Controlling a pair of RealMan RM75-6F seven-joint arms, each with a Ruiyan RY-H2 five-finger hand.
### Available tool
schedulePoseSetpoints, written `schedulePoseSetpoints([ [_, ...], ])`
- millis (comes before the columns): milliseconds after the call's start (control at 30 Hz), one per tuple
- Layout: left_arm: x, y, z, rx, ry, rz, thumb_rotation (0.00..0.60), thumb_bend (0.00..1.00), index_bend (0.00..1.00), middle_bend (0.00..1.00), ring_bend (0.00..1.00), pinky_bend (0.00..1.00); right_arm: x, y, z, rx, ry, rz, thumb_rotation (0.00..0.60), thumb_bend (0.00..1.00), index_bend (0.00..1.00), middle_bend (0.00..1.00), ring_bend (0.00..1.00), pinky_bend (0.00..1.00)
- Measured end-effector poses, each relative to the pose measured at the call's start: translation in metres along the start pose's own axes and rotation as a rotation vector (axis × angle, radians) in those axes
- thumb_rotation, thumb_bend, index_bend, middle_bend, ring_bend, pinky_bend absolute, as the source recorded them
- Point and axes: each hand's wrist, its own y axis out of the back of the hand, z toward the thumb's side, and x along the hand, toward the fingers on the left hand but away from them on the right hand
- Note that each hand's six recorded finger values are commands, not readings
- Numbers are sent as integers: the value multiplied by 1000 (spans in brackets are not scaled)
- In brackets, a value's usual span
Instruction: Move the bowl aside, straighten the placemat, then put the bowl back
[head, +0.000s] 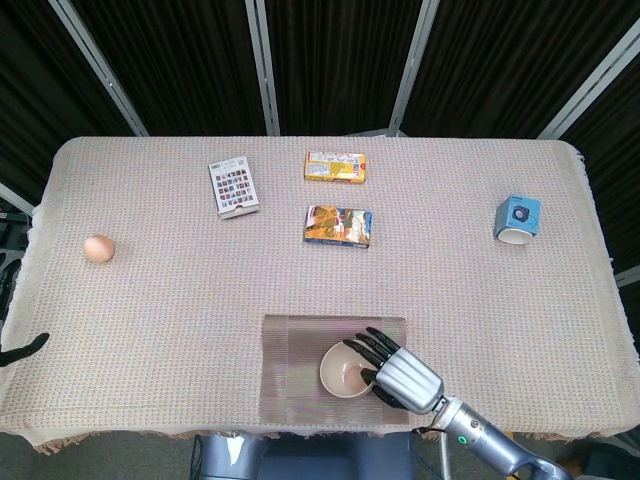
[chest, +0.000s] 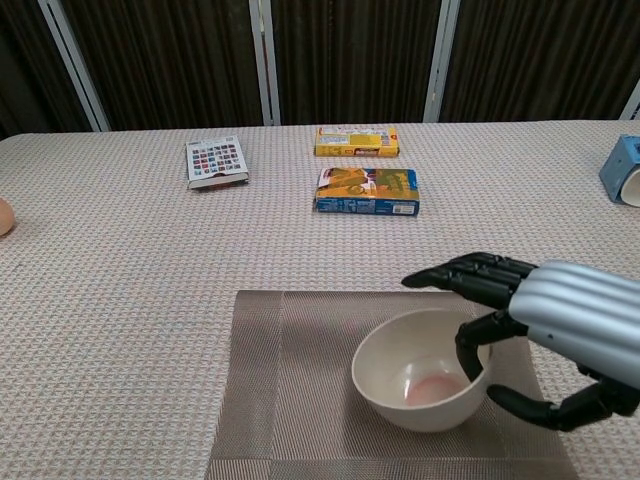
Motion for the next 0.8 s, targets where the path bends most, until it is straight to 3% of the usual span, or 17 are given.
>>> schedulePoseSetpoints([
  [100, 0, 0, 0, -1, -1, 0, 600, 0, 0, 0, 0, 0, -1, 15, -8, -16, -13, -67, 600, 417, 792, 28, 0, 0],
  [300, -1, 0, 1, -3, -1, 1, 600, 0, 0, 0, 0, 0, 1, 50, -43, -19, -92, -179, 600, 419, 734, 37, 0, 0],
  [467, -1, 1, 1, -4, -2, 2, 600, 0, 0, 0, 0, 0, 3, 73, -79, 8, -185, -235, 600, 419, 794, 42, 0, 0],
  [633, -1, 0, 2, -2, -3, 0, 600, 0, 0, 0, 0, 0, 5, 78, -120, 36, -312, -231, 600, 419, 797, 45, 0, 0],
  [800, 0, 0, 0, 0, 4, -2, 600, 0, 0, 0, 0, 0, 10, 68, -160, 49, -445, -192, 600, 419, 802, 46, 0, 0],
])
